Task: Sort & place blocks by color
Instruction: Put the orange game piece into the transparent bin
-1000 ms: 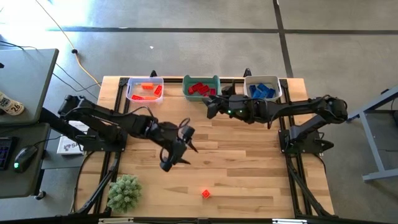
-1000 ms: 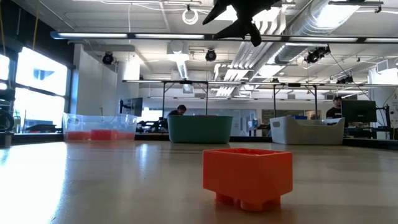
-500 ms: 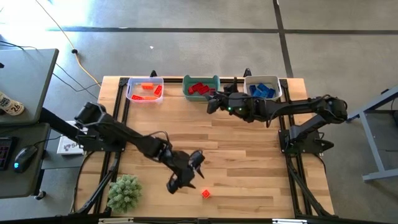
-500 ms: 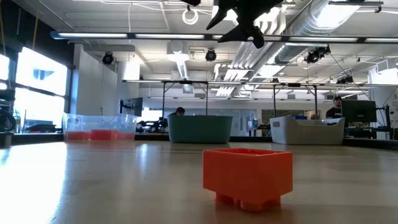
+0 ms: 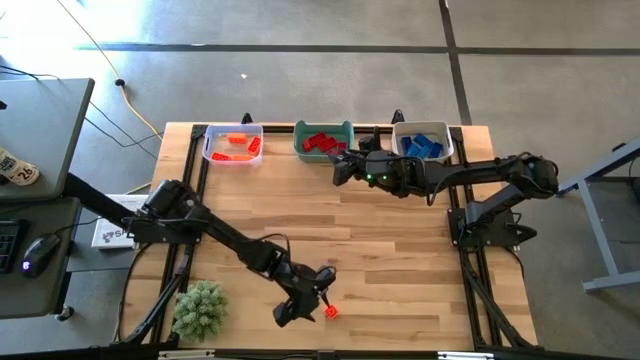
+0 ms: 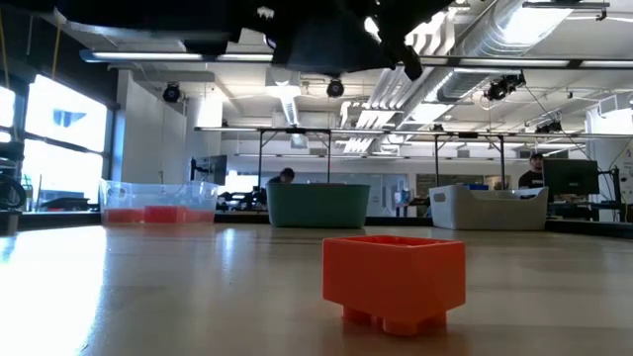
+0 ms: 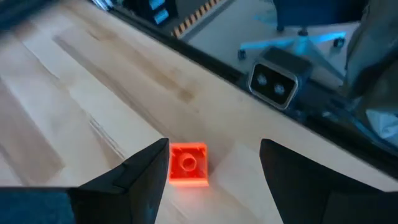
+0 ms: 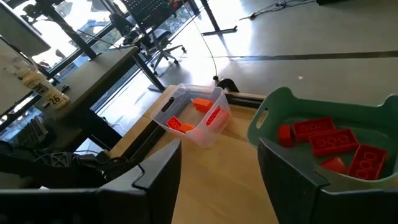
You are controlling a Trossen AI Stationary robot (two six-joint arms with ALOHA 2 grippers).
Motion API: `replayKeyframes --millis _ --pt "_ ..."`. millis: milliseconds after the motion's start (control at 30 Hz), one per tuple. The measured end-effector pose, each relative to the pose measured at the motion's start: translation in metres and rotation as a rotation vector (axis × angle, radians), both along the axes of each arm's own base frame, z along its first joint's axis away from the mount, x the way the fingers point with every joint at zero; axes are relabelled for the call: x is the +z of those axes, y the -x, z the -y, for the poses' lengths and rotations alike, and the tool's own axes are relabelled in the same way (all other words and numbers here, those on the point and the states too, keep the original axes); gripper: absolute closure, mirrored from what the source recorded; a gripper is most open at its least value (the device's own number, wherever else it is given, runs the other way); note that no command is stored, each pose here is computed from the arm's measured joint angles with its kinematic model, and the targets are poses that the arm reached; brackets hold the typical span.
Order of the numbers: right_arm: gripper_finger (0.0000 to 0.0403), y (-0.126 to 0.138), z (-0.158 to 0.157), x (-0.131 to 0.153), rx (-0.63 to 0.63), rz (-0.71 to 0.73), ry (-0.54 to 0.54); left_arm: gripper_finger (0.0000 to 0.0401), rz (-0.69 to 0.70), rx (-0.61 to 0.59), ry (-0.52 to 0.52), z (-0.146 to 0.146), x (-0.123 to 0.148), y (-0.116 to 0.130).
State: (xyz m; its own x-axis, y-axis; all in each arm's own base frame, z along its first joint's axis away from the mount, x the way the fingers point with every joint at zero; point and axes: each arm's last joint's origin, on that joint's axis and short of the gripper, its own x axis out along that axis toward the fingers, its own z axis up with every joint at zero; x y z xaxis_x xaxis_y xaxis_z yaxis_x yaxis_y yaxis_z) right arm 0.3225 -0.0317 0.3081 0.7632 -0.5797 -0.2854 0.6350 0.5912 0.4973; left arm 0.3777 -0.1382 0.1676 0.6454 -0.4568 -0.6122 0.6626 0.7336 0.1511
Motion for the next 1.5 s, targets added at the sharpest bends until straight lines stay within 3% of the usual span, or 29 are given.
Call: replayKeyframes --millis 500,1300,1500 --pt "0.0203 0.000 0.000 -0.003 0.002 -0.009 -0.028 0.0160 -0.003 0.002 -0.004 0.003 -0.041 -0.013" --pt "0.0203 0.000 0.000 -0.003 -0.002 0.000 -0.038 0.0160 -0.003 0.032 -0.002 -0.008 -0.057 -0.021" --pt "0.0203 0.000 0.000 -0.003 -0.004 0.003 -0.041 0.0160 -0.042 0.034 -0.001 -0.011 -0.072 -0.022"
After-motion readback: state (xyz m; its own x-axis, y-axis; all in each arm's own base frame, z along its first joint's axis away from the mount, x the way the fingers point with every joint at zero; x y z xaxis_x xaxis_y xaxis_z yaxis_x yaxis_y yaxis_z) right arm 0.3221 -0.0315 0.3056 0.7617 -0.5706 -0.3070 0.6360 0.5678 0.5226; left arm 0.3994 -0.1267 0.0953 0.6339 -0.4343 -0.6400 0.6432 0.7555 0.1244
